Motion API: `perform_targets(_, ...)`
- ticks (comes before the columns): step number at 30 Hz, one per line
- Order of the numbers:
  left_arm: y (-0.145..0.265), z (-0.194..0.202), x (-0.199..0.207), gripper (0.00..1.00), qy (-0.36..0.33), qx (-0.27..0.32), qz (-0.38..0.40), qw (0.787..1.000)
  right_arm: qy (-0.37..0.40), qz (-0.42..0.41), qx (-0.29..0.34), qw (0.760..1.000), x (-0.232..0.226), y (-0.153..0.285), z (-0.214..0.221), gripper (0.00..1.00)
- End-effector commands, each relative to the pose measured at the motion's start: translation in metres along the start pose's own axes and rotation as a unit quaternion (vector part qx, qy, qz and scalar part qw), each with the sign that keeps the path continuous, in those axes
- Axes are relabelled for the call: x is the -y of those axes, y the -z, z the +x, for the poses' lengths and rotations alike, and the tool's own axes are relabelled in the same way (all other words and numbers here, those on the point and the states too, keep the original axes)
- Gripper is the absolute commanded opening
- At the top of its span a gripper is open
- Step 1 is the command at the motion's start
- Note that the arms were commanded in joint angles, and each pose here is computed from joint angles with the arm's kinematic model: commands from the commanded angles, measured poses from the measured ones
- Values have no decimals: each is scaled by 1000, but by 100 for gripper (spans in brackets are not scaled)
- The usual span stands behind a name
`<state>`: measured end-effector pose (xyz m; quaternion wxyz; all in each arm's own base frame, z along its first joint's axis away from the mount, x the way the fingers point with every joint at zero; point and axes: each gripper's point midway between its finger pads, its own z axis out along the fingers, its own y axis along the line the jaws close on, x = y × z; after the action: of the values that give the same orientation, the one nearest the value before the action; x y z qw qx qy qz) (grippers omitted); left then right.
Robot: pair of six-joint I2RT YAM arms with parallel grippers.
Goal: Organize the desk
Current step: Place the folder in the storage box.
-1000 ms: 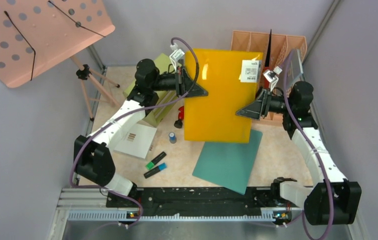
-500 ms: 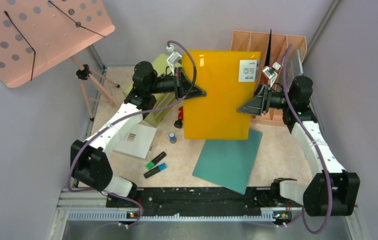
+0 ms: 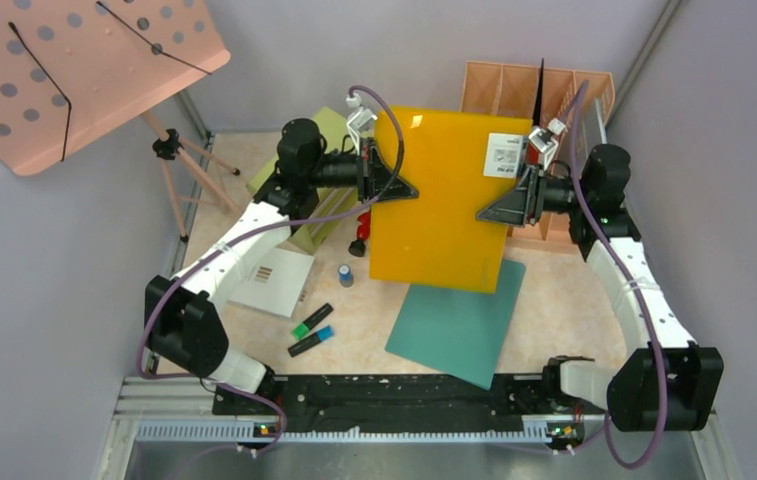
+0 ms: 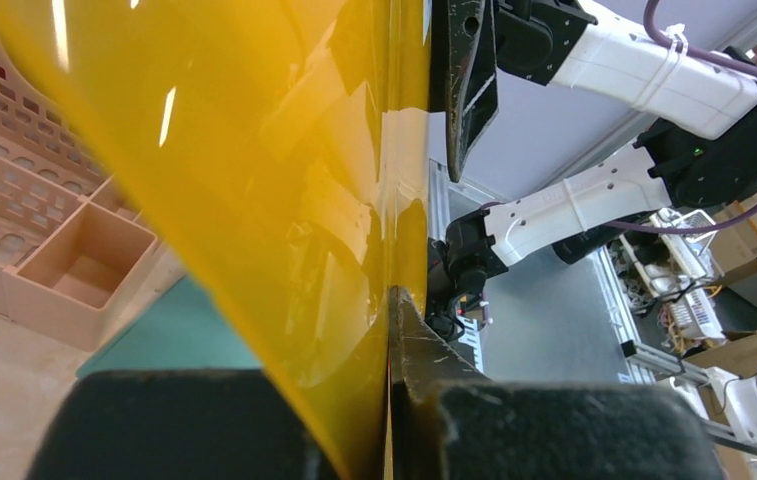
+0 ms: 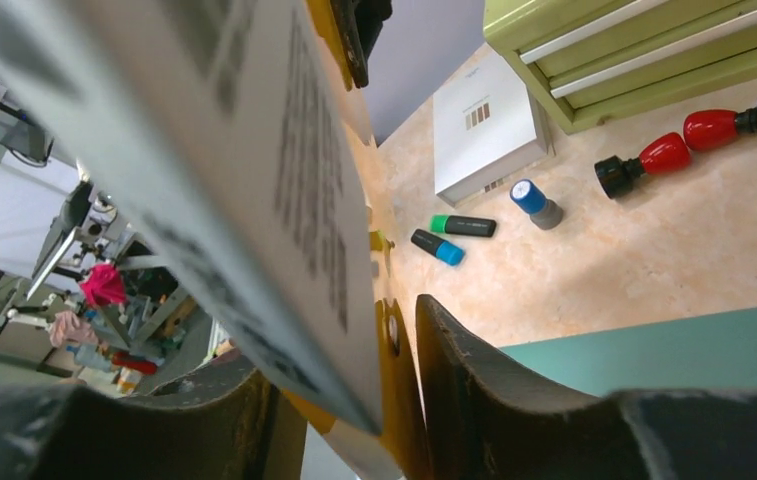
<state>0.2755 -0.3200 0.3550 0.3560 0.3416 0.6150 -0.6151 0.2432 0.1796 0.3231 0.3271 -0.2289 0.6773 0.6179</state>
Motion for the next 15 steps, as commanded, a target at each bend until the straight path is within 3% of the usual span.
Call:
perform_targets(1, -3, -12, 6, 0, -47, 3, -1, 999, 36, -10, -8, 999, -8, 2, -7, 37)
perform_targets(6, -6, -13, 1, 0, -44, -5, -4, 999, 34, -14, -11, 999, -9, 3, -3, 20)
perform_targets(9, -7, -11, -4, 0, -46, -15, -11, 999, 29, -16, -16, 999, -11, 3, 0, 0)
perform_targets(13, -6, -8, -12, 0, -50, -30, -27, 998, 42, 9, -19, 999, -4, 5, 2, 0)
perform_targets(15, -5, -10, -15, 21, -56, -33, -40, 997, 65, 40, -19, 997, 3, 6, 1, 0)
